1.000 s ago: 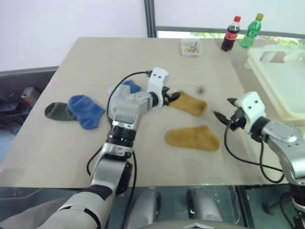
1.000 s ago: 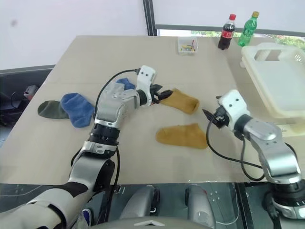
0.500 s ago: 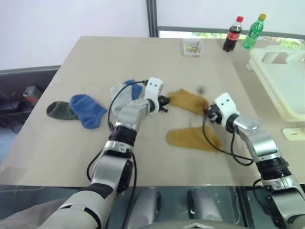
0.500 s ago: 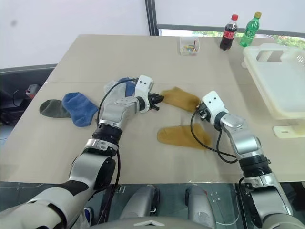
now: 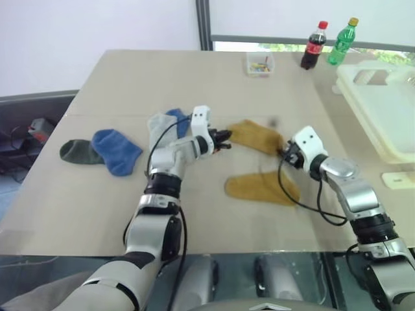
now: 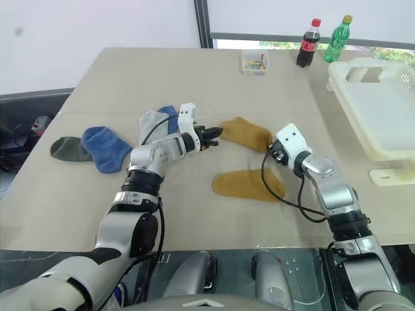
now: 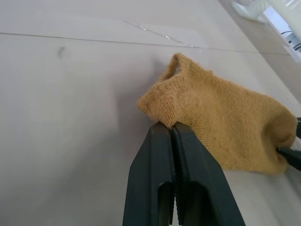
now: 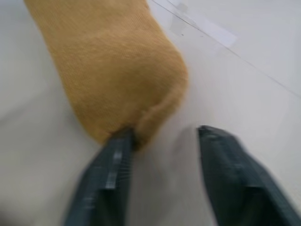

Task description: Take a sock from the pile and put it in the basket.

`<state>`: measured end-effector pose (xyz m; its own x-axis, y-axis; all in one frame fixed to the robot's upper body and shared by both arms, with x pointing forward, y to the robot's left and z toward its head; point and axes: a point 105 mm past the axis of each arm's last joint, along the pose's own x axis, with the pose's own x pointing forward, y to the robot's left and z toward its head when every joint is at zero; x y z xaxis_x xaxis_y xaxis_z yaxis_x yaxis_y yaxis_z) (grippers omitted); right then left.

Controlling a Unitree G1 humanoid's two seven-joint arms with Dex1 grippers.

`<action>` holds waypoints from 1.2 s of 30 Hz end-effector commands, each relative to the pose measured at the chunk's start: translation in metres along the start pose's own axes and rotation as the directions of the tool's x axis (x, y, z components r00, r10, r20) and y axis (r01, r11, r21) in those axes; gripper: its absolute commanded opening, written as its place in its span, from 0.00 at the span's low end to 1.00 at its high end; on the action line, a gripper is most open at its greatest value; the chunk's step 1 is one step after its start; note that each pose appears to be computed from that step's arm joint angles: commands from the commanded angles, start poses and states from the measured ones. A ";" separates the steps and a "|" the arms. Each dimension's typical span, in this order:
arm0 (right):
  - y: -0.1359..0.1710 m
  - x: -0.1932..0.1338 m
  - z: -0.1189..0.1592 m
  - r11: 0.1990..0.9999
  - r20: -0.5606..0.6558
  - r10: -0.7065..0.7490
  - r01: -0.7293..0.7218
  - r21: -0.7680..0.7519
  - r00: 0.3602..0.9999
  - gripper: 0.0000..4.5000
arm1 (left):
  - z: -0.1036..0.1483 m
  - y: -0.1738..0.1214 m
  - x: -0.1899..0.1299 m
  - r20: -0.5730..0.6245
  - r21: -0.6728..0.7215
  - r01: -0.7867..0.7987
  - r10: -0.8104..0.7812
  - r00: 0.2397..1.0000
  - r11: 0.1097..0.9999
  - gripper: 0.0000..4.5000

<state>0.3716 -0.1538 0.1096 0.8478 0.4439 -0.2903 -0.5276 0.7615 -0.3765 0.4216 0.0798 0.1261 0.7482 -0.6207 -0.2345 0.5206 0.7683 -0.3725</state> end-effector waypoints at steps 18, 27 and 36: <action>0.004 -0.083 0.030 0.993 0.158 -0.114 0.117 -0.010 0.981 0.67 | 0.077 -0.095 -0.047 -0.214 0.356 0.374 -0.314 0.925 0.856 0.00; -0.001 -0.113 0.020 0.974 0.087 -0.225 0.226 0.009 0.970 0.68 | -0.062 -0.137 0.042 -0.463 0.409 0.438 -0.231 0.855 0.801 0.07; -0.007 -0.113 0.023 0.964 0.052 -0.236 0.226 0.142 0.970 0.68 | 0.012 -0.146 0.014 -0.157 0.383 0.456 -0.430 0.889 0.803 0.49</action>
<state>0.2797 -0.2025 0.1513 0.9458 0.2603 -0.1943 -0.3113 0.8969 -0.3141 0.3631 -0.0471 0.1594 0.3741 -0.8764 -0.3033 0.9062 0.4149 -0.0811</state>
